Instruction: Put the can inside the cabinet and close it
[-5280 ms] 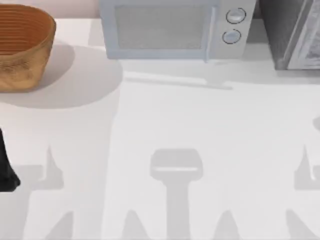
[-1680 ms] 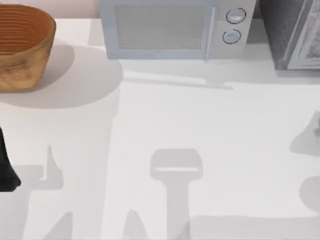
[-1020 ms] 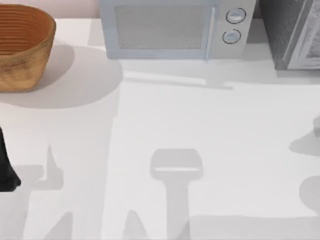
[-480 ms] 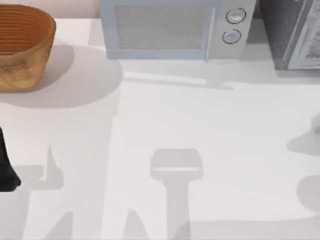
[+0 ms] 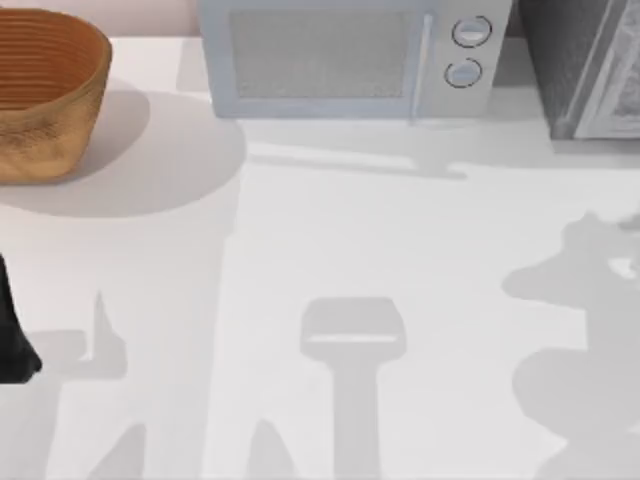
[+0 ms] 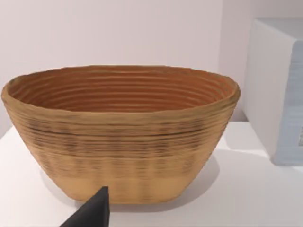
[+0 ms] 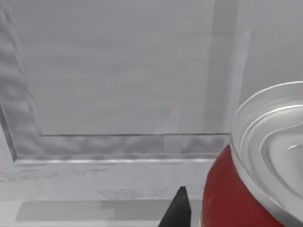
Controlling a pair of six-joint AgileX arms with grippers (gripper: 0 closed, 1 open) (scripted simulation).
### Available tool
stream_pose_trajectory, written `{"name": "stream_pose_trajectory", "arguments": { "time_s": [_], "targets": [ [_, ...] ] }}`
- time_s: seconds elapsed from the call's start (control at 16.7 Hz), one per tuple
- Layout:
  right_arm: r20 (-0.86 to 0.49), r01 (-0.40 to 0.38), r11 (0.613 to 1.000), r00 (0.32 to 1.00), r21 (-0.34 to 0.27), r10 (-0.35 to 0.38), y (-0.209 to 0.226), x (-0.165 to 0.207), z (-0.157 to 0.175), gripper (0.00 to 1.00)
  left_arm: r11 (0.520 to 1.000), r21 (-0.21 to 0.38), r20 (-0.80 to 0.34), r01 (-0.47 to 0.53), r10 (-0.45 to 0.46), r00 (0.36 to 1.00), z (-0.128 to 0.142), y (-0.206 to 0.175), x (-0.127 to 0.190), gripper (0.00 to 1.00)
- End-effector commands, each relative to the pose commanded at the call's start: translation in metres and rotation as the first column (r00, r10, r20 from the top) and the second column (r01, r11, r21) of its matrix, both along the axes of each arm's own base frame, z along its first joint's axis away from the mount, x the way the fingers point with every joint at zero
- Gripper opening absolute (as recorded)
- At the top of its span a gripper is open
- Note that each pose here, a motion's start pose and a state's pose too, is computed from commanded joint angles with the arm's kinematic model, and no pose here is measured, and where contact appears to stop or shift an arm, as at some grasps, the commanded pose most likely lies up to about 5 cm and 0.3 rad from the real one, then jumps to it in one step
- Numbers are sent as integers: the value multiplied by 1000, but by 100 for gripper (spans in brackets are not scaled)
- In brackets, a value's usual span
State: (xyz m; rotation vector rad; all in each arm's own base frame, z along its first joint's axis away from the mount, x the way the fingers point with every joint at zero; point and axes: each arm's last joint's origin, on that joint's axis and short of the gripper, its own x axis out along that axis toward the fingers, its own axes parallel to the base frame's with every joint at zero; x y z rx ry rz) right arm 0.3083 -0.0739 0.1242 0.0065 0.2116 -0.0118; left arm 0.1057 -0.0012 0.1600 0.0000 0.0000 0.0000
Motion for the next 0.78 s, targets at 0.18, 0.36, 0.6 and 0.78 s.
{"name": "stream_pose_trajectory", "arguments": {
  "time_s": [0.18, 0.36, 0.6, 0.78],
  "targets": [
    [3, 0, 1000, 1000, 0, 0, 2, -6, 37, 0, 1000, 0, 0, 0, 0, 1000, 0, 0, 0, 100],
    [15, 0, 1000, 1000, -2, 0, 3, -12, 58, 0, 1000, 0, 0, 0, 0, 1000, 0, 0, 0, 100],
    [17, 0, 1000, 1000, -2, 0, 3, -13, 61, 0, 1000, 0, 0, 0, 0, 1000, 0, 0, 0, 100],
    [15, 0, 1000, 1000, 0, 0, 4, -14, 61, 0, 1000, 0, 0, 0, 0, 1000, 0, 0, 0, 100]
  ]
}}
